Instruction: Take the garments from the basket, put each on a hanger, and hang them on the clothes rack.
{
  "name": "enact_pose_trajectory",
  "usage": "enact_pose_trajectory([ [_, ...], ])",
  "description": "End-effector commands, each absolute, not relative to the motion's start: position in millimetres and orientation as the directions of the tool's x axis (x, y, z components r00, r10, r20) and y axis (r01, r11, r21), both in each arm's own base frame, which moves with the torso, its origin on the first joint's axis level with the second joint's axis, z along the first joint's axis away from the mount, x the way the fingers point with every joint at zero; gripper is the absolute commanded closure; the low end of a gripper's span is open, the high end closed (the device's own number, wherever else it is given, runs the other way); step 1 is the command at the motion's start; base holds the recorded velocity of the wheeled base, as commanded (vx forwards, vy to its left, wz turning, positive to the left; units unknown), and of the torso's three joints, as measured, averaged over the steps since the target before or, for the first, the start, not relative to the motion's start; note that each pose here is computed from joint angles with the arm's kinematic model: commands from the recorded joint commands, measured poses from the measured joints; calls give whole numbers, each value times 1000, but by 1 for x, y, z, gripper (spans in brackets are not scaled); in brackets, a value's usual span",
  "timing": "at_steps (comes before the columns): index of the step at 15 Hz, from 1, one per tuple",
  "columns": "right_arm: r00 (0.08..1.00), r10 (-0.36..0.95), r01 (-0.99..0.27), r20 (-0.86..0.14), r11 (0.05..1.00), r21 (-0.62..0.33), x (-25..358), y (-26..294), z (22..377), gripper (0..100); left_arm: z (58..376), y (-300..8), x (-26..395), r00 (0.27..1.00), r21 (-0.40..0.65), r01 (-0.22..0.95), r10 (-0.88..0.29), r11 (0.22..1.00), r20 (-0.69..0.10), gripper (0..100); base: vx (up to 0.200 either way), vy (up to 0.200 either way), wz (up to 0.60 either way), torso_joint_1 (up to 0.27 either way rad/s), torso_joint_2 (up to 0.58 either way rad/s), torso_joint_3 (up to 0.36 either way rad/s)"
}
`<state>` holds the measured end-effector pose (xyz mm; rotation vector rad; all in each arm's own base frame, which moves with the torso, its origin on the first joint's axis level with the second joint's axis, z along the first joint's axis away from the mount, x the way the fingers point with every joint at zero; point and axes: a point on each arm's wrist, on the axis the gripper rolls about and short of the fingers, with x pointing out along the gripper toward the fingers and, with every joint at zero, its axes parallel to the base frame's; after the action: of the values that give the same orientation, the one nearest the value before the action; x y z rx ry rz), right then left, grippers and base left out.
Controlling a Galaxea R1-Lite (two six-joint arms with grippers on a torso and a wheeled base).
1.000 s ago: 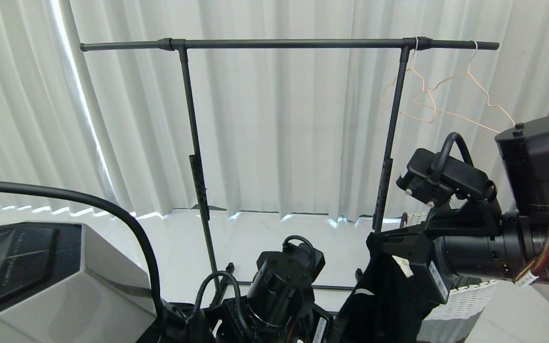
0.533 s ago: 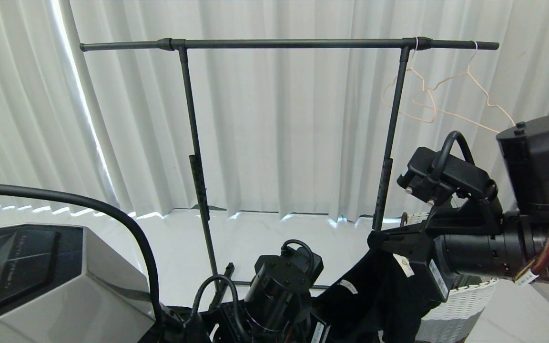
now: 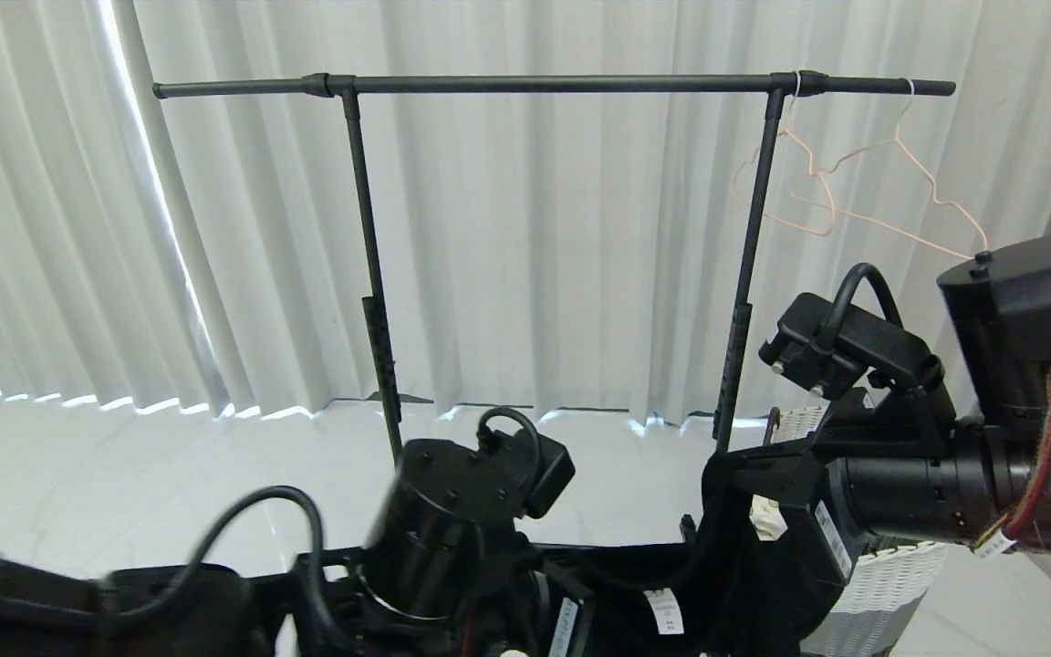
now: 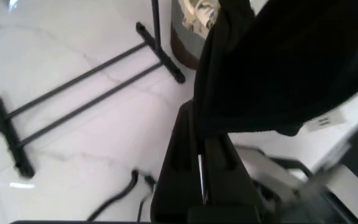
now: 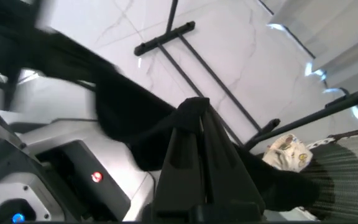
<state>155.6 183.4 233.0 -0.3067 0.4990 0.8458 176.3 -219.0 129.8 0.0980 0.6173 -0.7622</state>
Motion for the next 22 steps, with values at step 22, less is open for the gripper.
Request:
enact_pose_trajectory([
  [22, 612, 680, -750, -403, 661, -24, 129, 130, 323, 100, 284, -154, 140, 673, 217, 737, -667, 640, -319, 100, 0, 0, 0, 0, 0, 0],
])
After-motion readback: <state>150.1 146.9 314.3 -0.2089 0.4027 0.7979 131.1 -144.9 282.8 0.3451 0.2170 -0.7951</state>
